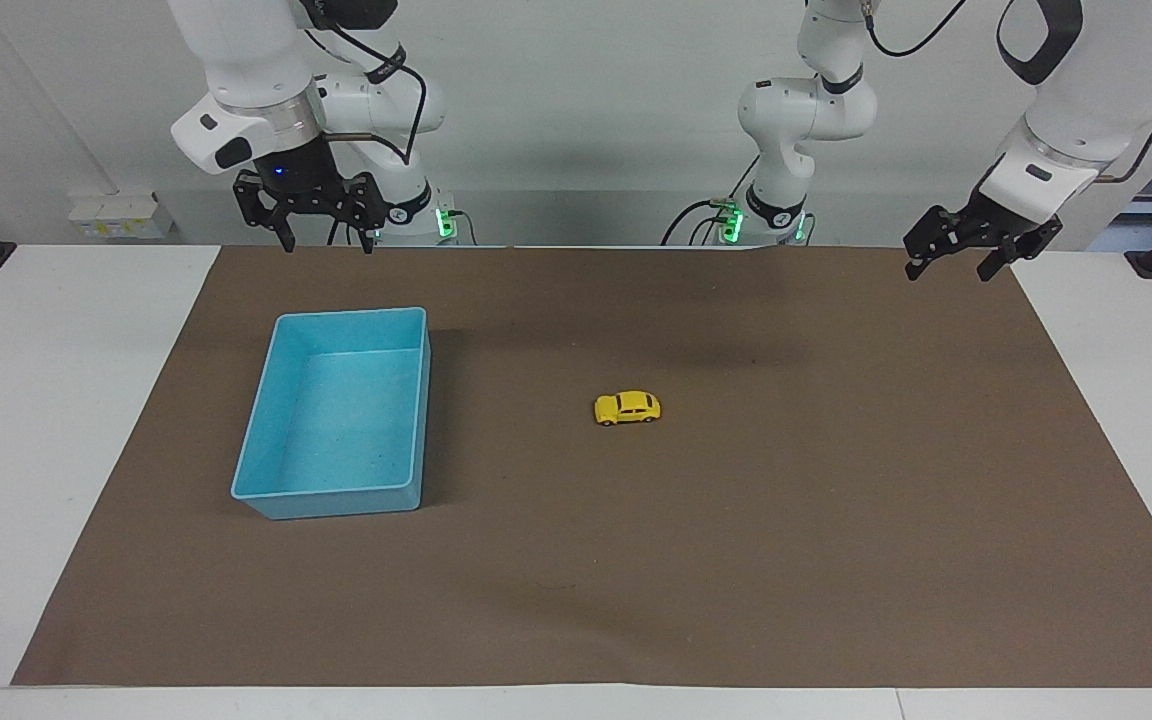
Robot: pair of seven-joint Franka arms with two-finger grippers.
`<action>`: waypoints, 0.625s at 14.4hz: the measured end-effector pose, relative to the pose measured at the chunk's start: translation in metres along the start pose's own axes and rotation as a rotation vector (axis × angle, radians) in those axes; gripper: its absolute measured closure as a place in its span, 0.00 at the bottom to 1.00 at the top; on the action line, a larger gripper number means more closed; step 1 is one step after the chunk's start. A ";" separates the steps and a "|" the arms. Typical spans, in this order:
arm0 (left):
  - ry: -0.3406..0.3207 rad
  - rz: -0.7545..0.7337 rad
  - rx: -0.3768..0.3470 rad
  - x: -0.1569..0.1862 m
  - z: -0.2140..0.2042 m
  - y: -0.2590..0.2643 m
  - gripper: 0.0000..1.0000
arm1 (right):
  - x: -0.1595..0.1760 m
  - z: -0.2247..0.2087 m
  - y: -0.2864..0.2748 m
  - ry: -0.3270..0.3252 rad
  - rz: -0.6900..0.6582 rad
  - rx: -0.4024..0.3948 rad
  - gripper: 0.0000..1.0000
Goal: Wind up and store yellow beetle car
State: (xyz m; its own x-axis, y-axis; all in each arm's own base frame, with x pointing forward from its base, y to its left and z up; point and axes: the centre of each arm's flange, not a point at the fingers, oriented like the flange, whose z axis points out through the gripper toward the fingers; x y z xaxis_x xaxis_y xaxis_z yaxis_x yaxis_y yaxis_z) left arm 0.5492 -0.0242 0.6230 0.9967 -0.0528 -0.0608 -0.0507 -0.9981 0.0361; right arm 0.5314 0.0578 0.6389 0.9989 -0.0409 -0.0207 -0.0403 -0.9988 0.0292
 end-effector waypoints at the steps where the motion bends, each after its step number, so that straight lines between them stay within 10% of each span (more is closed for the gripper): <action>1: 0.000 0.002 0.000 0.000 0.000 0.000 0.00 | 0.001 0.000 0.005 -0.001 0.009 0.000 0.00; 9: -0.001 0.101 0.000 0.000 0.000 0.008 0.00 | 0.003 0.002 0.021 -0.005 0.040 0.001 0.00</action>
State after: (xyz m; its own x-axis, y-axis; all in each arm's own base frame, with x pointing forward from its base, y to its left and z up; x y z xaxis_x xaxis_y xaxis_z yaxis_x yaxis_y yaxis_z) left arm 0.5488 -0.0324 0.6230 0.9866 -0.1530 -0.0575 -0.1507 -0.9877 0.0419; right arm 0.5334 0.0365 0.6372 0.9964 -0.0808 -0.0242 -0.0801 -0.9964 0.0292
